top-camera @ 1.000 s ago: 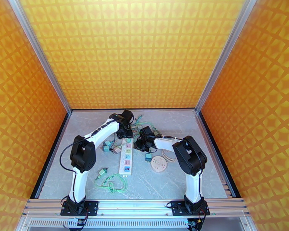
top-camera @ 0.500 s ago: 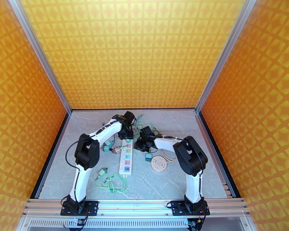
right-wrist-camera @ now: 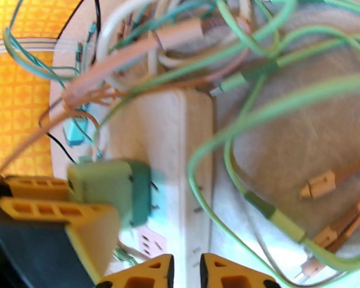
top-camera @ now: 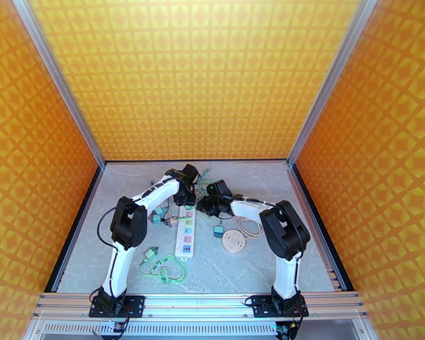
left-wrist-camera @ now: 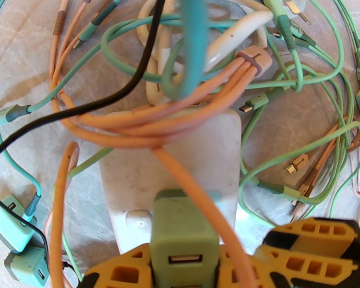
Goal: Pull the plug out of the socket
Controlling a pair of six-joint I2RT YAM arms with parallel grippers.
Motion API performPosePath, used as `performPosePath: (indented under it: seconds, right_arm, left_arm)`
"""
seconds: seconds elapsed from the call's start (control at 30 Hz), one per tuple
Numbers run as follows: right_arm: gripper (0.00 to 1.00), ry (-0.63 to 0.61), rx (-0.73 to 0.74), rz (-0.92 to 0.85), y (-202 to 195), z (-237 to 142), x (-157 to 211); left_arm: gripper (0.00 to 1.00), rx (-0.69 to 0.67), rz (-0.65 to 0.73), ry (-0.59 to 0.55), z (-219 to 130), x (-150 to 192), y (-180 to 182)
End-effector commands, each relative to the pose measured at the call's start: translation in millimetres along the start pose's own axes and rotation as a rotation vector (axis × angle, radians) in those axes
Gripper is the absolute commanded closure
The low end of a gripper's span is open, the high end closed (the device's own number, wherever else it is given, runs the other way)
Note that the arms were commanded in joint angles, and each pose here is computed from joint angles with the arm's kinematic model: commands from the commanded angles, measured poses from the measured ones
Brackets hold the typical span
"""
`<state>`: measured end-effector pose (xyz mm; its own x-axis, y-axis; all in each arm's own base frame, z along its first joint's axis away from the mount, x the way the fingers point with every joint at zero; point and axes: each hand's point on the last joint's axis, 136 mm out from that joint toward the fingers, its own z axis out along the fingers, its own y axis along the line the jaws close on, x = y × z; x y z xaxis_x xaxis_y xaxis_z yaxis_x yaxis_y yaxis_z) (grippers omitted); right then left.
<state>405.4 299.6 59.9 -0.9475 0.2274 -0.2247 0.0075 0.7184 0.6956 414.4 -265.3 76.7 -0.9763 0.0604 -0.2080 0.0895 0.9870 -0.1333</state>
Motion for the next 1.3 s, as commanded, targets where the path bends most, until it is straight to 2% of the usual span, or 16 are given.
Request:
performPosePath:
  seconds: [0.0,0.13,0.4,0.57,0.67,0.93,1.17,1.27]
  right_arm:
    - [0.78,0.018,-0.057,0.033,7,16,-5]
    - [0.76,0.040,-0.051,0.039,4,25,-4]
    - [0.77,0.079,0.173,0.054,-48,25,13]
    - [0.77,0.096,0.223,0.060,-66,26,24]
    - [0.77,0.102,0.234,0.065,-71,26,29]
    - [0.77,0.098,0.253,0.054,-72,20,29]
    - [0.76,0.069,0.235,0.018,-60,8,24]
    - [0.76,0.014,0.203,-0.018,-44,-7,13]
  left_arm:
    - [0.79,0.018,0.034,-0.013,-17,6,-8]
    - [0.79,0.025,0.039,-0.011,-18,7,-12]
    - [0.79,0.055,0.033,-0.015,-33,5,-18]
    - [0.80,0.145,-0.032,-0.015,-43,0,-20]
    - [0.80,0.145,-0.028,-0.018,-46,0,-20]
    - [0.81,0.006,0.028,-0.005,-45,7,-10]
    - [0.80,-0.028,0.012,-0.069,-74,0,5]
    - [0.79,-0.025,-0.008,-0.100,-89,-2,16]
